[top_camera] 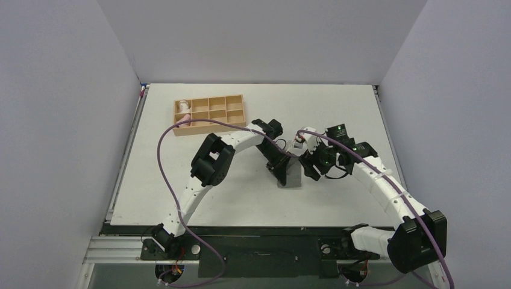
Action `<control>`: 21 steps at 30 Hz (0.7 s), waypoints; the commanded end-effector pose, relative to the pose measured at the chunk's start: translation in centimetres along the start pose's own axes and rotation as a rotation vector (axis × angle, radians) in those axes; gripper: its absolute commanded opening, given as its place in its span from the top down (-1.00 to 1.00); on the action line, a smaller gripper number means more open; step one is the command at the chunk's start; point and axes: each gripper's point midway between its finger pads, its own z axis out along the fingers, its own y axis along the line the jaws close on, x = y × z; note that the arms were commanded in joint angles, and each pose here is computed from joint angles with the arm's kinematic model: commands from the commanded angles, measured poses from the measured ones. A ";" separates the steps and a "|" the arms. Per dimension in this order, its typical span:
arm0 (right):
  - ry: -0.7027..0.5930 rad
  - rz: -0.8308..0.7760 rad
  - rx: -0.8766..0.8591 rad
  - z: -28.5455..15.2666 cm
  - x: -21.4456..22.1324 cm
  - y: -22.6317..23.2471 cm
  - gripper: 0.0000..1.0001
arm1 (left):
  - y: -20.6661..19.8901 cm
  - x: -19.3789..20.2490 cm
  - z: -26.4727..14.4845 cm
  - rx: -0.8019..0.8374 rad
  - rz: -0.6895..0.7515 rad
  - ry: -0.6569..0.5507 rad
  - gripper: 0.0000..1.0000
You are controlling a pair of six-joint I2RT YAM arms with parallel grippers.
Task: Roll the underwear
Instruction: Roll the underwear to the center of the board.
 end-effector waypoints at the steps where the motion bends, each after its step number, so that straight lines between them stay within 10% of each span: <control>1: -0.015 -0.108 0.066 0.7 -1.2 0.0 -0.19 | 3.4 3.1 1.3 -0.047 -0.133 0.105 1.00; 21: 0.278 -0.509 -0.002 8.7 2.3 4.9 -0.17 | 4.7 3.1 1.6 0.055 -0.304 0.096 1.00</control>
